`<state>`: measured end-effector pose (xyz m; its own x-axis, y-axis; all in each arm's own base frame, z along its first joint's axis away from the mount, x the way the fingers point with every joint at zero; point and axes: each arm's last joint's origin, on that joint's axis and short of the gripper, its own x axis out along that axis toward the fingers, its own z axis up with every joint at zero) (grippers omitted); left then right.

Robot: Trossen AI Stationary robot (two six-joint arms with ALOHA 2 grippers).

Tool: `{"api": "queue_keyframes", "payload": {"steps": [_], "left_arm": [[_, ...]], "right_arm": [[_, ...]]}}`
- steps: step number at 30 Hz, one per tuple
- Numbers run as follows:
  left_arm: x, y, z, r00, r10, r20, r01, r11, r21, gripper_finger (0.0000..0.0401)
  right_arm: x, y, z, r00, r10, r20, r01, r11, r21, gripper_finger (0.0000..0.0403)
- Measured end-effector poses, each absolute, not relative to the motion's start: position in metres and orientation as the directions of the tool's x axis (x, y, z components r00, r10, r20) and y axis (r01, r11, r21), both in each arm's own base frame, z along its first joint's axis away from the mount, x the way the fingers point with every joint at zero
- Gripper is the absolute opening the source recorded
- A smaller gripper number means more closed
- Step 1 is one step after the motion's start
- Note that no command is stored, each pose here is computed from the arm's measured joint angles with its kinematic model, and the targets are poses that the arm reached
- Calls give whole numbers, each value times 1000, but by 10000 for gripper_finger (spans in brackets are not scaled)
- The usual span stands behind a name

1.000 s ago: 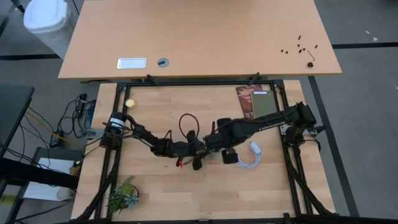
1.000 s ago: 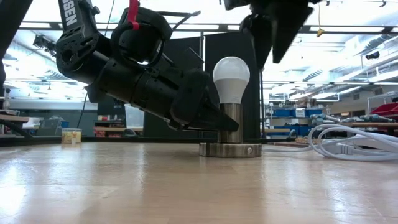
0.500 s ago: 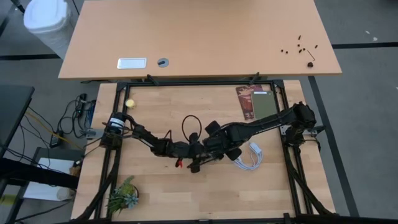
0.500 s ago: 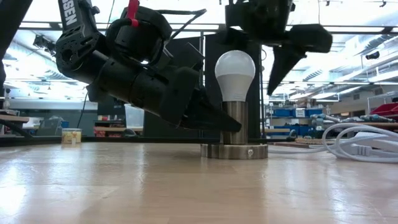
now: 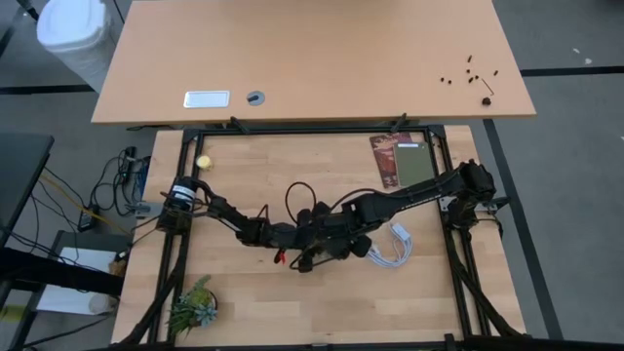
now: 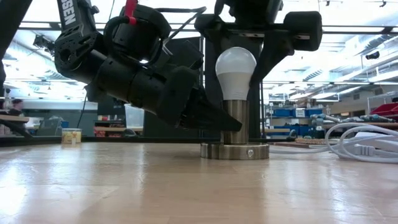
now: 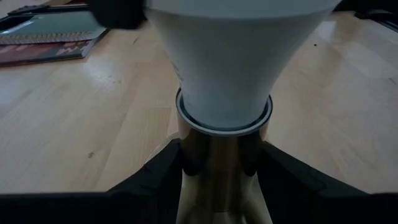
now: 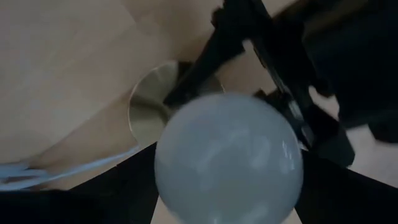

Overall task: Screw lightbulb
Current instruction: Insert the light bulb into the lamp

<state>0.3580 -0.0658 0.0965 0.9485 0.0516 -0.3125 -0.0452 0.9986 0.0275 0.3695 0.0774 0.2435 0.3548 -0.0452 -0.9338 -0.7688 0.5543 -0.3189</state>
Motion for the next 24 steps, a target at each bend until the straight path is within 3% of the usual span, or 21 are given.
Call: {"api": "queue_keyframes", "payload": {"steps": [7,12,24], "left_arm": [[358,-66,97,949,50,-311,-44,999,29,184],[358,-66,97,951,42,-306,-29,999,46,184],[358,-68,98,956,28,-293,-10,998,62,184]], "right_arm": [[373,81,245,384,53,-922,-831,456,-319,309],[375,83,244,382,106,-918,-845,442,-301,309],[377,71,236,367,93,-925,-794,549,-260,307]]}}
